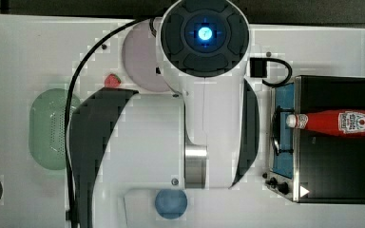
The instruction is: Pick Ketchup from oven and place it on table.
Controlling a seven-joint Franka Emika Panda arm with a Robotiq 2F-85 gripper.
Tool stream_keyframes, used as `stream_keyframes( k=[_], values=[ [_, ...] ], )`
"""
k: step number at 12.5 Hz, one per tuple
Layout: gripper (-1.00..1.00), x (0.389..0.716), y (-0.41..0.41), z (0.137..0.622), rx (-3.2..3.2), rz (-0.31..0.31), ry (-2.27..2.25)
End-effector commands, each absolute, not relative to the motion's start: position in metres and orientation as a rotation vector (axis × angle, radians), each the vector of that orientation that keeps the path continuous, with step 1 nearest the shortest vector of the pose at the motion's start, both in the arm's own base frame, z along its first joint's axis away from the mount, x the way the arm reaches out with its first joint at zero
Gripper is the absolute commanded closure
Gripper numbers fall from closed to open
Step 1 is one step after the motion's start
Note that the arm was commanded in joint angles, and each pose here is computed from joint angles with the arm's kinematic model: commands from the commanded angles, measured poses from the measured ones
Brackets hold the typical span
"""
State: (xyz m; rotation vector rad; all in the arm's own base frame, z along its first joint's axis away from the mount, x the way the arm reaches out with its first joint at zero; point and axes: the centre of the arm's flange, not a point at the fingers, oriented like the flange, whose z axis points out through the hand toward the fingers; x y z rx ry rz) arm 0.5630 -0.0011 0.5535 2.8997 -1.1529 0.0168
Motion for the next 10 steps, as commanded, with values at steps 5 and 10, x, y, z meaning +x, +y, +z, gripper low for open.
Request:
stream_keyframes(
  k=[5,10],
  values=[
    [-1.00,0.436,-0.049,0.641,2.852,-0.046,-1.355],
    [-1.00,0.452,-0.146,0.612,2.749,-0.018,-1.634]
  ],
)
